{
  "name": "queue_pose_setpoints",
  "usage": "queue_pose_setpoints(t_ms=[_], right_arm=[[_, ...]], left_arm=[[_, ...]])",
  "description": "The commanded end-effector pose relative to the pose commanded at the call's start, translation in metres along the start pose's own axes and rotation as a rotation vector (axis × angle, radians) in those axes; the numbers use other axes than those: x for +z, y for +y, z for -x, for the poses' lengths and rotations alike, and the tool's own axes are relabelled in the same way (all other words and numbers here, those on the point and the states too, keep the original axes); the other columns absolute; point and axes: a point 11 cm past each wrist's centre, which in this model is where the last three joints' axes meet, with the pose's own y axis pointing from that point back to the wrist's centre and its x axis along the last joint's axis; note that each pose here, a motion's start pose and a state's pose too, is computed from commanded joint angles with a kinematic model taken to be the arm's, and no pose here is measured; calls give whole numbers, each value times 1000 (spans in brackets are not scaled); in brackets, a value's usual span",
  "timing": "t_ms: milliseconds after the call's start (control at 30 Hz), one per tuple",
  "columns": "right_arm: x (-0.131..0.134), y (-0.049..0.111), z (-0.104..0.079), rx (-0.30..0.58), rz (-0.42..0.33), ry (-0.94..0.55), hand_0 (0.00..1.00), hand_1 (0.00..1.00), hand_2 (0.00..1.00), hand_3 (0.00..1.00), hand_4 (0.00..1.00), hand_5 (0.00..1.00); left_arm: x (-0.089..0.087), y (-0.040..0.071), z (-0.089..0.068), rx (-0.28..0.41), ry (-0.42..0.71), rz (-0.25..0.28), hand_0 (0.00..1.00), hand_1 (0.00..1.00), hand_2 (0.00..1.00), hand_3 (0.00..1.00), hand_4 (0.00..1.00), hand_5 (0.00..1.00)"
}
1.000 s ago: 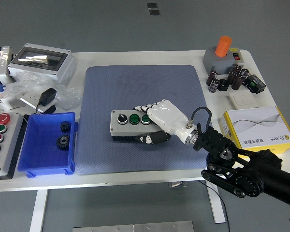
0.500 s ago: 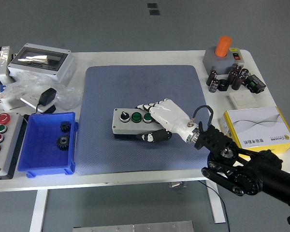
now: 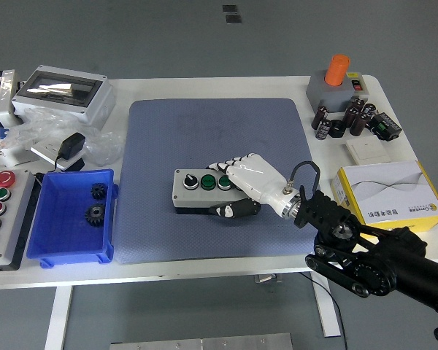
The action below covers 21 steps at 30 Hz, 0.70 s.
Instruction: Pick up the button,place it on the desk,press the button,press the button
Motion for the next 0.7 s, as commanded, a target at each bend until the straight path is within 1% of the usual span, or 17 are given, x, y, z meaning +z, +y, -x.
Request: queue_pose_setpoints(t_ms=[33, 67, 567, 700], right_arm=[[0, 0, 0, 0, 1, 0, 631, 744, 844, 927, 742, 168], [0, 0, 1, 1, 2, -1, 657, 755, 864, 975, 783, 210], [-1, 4, 3, -5, 1, -13, 650, 755, 844, 979, 799, 229], [-6, 4, -6, 14, -16, -47, 642, 755, 843, 986, 800, 224]], left_arm=[[0, 0, 0, -1, 0, 0, 700, 704, 609, 655, 717, 266], [0, 0, 0, -1, -1, 0, 700, 704, 609, 655, 717, 267], [-2, 0, 1, -5, -3, -4, 700, 704, 605, 650, 713, 263], [-2, 0, 2, -8, -3, -1, 700, 704, 605, 646, 713, 262]])
